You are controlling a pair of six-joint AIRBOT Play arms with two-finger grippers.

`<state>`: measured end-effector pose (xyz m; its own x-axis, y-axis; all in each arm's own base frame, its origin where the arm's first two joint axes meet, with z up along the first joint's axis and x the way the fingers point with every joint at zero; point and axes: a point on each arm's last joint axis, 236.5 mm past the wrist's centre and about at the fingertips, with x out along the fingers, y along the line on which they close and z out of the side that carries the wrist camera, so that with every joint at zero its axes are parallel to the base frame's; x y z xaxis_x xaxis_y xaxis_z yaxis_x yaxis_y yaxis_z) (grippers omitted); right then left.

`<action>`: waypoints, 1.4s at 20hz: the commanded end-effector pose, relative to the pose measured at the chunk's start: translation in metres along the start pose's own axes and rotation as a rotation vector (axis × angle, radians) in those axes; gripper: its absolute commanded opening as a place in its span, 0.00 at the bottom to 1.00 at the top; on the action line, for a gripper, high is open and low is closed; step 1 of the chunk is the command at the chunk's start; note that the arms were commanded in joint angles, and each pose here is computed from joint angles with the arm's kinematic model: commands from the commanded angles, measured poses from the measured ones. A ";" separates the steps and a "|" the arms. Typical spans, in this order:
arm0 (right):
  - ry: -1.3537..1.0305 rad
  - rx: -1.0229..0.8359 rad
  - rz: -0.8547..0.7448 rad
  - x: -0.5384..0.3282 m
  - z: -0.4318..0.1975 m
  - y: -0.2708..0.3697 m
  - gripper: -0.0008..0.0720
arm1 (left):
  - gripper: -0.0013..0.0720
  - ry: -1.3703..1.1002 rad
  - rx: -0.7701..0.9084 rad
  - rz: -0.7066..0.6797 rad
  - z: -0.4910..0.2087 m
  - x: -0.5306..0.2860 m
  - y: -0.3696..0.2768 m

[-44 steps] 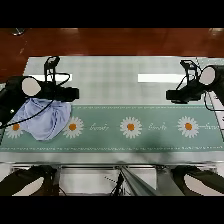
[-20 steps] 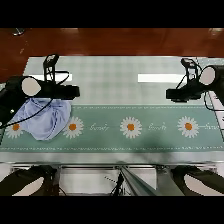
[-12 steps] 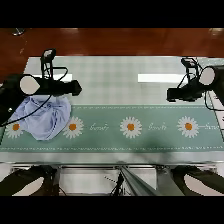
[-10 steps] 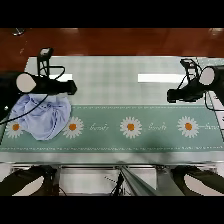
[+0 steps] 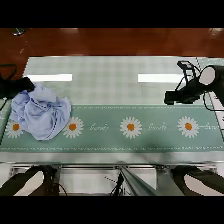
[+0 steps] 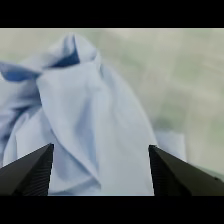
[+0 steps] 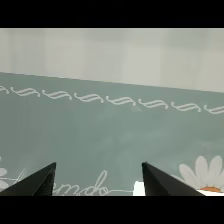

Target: Fold the shirts.

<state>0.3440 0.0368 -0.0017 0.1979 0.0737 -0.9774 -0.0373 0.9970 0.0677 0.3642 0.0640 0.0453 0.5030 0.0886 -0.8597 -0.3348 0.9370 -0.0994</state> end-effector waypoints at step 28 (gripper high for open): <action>-0.716 0.051 0.094 -0.217 0.010 0.020 0.86 | 0.05 -0.531 0.271 -1.026 0.116 -0.323 -0.252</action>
<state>0.3341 0.0393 0.1635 0.6823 0.1186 -0.7214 -0.0192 0.9893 0.1445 0.4193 -0.1259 0.2938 0.7270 -0.5926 -0.3469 0.3687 0.7631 -0.5309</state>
